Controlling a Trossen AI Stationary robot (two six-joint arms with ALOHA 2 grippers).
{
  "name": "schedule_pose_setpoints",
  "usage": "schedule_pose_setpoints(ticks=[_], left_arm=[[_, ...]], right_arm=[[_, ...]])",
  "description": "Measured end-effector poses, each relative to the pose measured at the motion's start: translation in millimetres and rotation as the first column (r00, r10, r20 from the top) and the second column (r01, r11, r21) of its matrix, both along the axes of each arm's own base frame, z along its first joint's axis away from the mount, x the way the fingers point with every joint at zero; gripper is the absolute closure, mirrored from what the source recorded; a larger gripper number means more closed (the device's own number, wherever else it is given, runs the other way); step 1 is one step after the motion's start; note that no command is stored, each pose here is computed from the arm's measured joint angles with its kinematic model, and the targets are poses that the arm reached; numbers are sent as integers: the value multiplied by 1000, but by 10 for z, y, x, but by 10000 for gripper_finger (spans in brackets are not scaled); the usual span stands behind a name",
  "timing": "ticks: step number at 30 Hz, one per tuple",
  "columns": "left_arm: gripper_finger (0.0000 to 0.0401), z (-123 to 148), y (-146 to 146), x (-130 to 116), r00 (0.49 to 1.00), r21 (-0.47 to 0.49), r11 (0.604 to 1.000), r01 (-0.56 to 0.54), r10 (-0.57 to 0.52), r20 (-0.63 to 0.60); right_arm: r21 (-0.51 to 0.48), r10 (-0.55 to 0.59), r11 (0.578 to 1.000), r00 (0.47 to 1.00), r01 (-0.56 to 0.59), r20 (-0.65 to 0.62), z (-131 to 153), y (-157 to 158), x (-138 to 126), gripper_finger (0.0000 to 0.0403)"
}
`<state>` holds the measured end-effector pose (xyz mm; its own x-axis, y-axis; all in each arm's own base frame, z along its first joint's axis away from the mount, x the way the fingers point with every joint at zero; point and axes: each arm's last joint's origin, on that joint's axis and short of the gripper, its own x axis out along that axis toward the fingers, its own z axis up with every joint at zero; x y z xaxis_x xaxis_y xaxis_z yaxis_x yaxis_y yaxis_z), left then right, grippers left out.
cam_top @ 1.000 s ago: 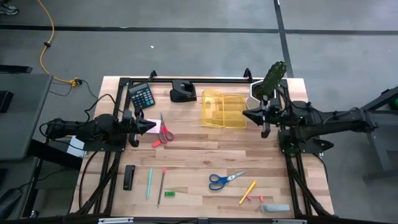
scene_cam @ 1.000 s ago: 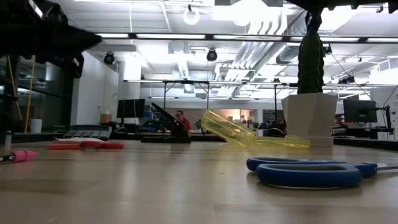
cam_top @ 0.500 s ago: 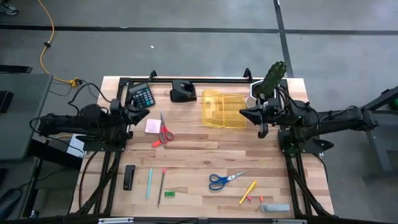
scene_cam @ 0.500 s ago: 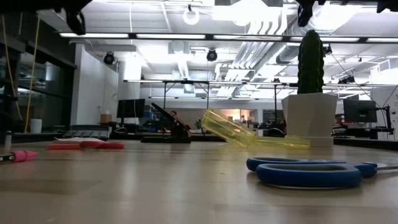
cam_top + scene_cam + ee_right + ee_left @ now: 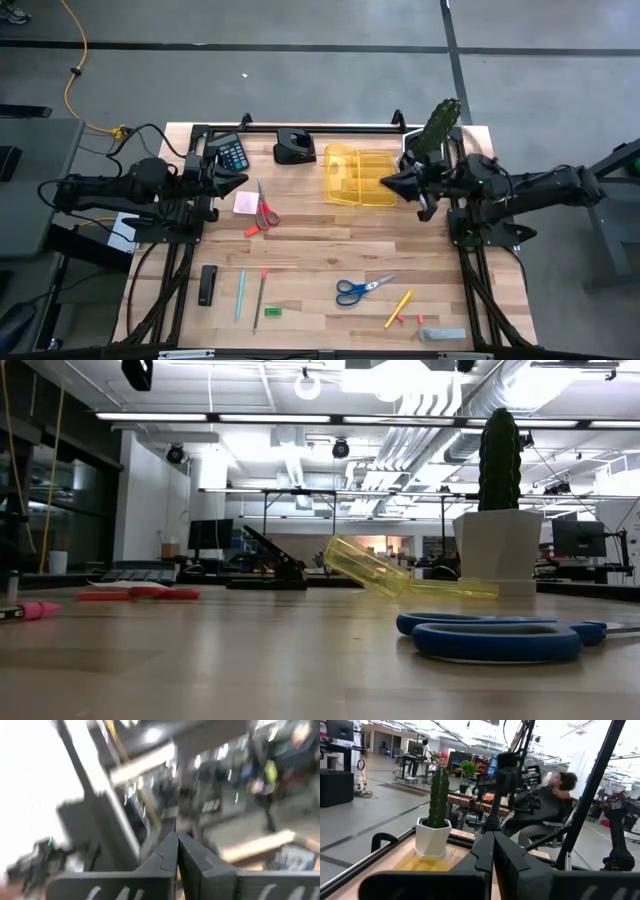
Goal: Pack school essentials
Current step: Put the blue scissors into the yellow supply box
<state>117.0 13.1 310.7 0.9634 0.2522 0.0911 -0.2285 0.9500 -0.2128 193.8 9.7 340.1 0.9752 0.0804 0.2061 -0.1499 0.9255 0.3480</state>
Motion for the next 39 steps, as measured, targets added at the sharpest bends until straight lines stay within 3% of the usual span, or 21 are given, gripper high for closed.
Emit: schedule_pose_setpoints(ticks=[3,6,10,17,21,26,31,39], left_arm=[[401,0,0,0,1000,0,1000,-1,1,0],[400,0,0,0,1000,0,1000,-2,2,0],[401,0,1,0,1000,0,1000,-5,5,0],[400,0,2,0,1000,0,1000,-5,5,0],[400,0,5,-1,1000,23,1000,-21,21,-6],[401,0,11,-3,999,16,999,-43,43,-5],[401,0,12,-3,999,38,998,-45,46,-11],[400,0,12,-3,999,46,998,-46,47,-13]], right_arm=[[-24,48,998,952,-58,-303,29,108,184,402],[8,100,993,794,-119,-600,-36,232,323,400],[81,217,966,600,-245,-770,-156,436,505,369],[108,245,944,443,-312,-863,-586,753,855,259],[154,261,943,369,-296,-892,-841,935,995,216],[150,202,971,299,-188,-932,-1126,1125,1139,208],[60,87,992,266,-108,-960,-1330,1242,1330,214],[0,35,983,189,-182,-981,-1658,1444,1562,220]])
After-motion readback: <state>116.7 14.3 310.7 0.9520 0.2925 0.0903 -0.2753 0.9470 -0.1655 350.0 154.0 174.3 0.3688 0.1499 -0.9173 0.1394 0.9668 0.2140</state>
